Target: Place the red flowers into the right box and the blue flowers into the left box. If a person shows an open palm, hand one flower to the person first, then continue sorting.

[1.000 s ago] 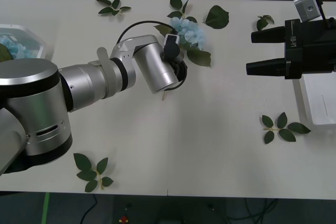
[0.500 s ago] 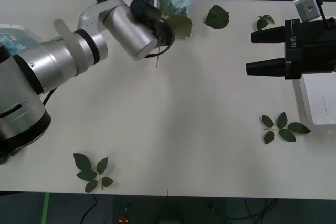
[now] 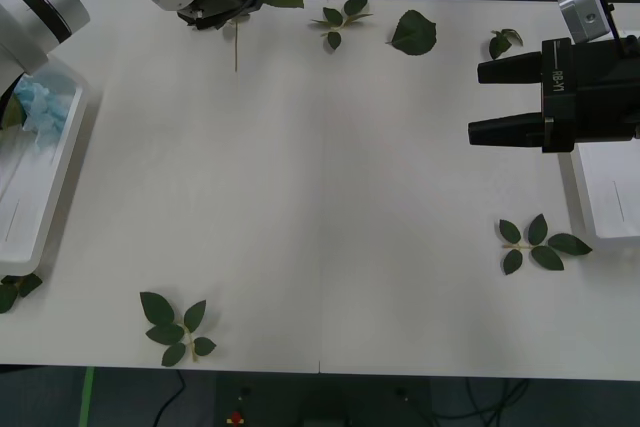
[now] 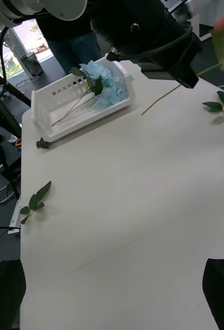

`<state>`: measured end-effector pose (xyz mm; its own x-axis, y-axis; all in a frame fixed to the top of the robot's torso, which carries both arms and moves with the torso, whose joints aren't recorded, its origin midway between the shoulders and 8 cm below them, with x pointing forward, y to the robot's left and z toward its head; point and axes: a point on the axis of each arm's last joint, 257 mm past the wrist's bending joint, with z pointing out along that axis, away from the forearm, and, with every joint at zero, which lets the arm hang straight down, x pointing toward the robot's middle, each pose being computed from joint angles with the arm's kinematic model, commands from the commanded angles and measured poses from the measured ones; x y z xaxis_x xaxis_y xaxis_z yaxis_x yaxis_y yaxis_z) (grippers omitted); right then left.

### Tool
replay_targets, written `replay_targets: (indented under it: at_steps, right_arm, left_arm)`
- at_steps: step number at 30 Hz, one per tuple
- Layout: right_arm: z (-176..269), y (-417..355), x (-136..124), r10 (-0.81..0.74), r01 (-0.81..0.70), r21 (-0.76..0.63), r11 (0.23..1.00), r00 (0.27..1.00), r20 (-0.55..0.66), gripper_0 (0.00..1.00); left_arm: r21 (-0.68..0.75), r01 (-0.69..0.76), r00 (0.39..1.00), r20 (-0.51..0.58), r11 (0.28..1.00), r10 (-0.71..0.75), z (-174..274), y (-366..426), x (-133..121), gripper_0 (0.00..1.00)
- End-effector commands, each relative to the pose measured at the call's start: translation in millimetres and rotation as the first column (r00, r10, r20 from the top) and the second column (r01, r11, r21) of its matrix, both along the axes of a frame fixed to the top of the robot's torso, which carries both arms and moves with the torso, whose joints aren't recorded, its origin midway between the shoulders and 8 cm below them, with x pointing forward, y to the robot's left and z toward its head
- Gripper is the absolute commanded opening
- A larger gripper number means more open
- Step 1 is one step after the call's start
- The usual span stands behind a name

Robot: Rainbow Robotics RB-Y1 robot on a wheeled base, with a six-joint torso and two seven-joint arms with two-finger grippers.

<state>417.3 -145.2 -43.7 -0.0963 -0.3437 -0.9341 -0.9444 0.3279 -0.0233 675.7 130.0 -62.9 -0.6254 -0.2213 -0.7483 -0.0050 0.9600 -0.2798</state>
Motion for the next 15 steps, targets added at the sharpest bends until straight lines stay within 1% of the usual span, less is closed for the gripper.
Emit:
replay_targets:
  at_steps: [1, 3, 5, 6, 7, 9, 10, 12, 15]
  right_arm:
    - [9, 10, -9, 0.04, -0.04, 0.018, 0.999, 0.998, 0.042, 1.0]
    - [9, 10, -9, 0.04, -0.04, 0.018, 0.999, 0.998, 0.042, 1.0]
    - [9, 10, -9, 0.04, -0.04, 0.018, 0.999, 0.998, 0.042, 1.0]
    - [9, 10, -9, 0.04, -0.04, 0.018, 0.999, 0.998, 0.042, 1.0]
    - [9, 10, -9, 0.04, -0.04, 0.018, 0.999, 0.998, 0.042, 1.0]
    - [9, 10, -9, 0.04, -0.04, 0.018, 0.999, 0.998, 0.042, 1.0]
    - [9, 10, -9, 0.04, -0.04, 0.018, 0.999, 0.998, 0.042, 1.0]
    - [9, 10, -9, 0.04, -0.04, 0.018, 0.999, 0.998, 0.042, 1.0]
    - [9, 10, -9, 0.04, -0.04, 0.018, 0.999, 0.998, 0.042, 1.0]
  left_arm:
    - [0.015, -0.001, 0.997, 0.083, 1.0, 0.0, 52, 30, 3, 0.0]
    - [0.019, -0.012, 0.992, 0.129, 1.0, 0.01, 75, 41, 6, 0.0]
    - [0.076, -0.042, 0.973, 0.23, 0.996, 0.023, 107, 60, 15, 0.0]
    - [0.109, -0.061, 0.949, 0.314, 0.992, 0.023, 131, 68, 22, 0.0]
    - [0.113, -0.066, 0.928, 0.372, 0.991, 0.02, 149, 70, 26, 0.0]
    - [0.083, -0.064, 0.886, 0.464, 0.995, 0.018, 182, 74, 33, 0.0]
    - [0.041, -0.045, 0.86, 0.511, 0.998, 0.018, 200, 74, 36, 0.0]
    - [-0.017, -0.011, 0.82, 0.572, 1.0, 0.019, 227, 74, 39, 0.0]
    - [-0.051, 0.03, 0.77, 0.639, 0.998, 0.009, 254, 69, 37, 0.0]
